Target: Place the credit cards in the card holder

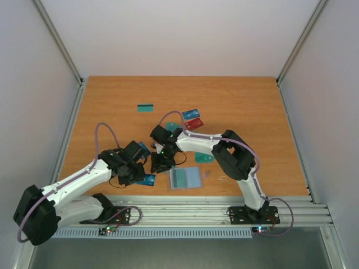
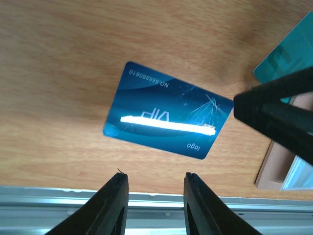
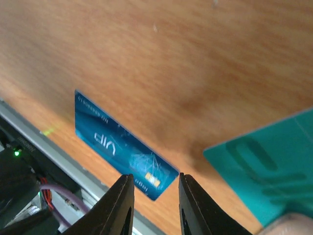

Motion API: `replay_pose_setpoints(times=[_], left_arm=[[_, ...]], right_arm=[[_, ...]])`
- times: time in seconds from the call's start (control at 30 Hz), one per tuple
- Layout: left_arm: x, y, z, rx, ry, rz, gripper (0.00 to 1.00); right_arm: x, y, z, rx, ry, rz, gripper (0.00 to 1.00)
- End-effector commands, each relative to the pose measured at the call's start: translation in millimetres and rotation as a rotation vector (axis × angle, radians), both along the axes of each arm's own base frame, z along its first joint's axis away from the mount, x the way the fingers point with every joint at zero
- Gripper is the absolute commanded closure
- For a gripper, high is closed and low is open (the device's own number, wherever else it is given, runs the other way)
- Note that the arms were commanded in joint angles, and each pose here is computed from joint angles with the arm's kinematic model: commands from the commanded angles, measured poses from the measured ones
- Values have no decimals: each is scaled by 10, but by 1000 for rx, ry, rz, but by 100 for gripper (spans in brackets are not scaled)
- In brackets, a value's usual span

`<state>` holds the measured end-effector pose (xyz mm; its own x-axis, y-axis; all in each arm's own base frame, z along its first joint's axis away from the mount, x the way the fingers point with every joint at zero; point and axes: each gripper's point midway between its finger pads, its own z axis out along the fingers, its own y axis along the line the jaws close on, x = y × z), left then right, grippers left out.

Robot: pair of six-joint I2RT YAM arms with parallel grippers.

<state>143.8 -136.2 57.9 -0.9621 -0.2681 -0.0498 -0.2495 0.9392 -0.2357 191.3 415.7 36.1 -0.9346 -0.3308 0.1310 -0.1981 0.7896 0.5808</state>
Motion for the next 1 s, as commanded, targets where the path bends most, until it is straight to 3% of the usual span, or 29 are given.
replay_pose_setpoints(times=[0.0,0.23,0.37,0.47,0.97], left_arm=[[-59,129,120,19,10,115,67],[-100,217,118,51,24,154,66],[-51,237,42,33,58,193,57],[19,252,-57,3,89,212,57],[333,220,-421,-58,119,196,73]], right_arm=[[77,118,-31,26,-28,28,72],[52,264,-123,48,7,71,73],[-14,298,-169,46,22,92,74],[-49,337,-219,48,46,93,75],[-262,316,-432,-32,87,123,80]])
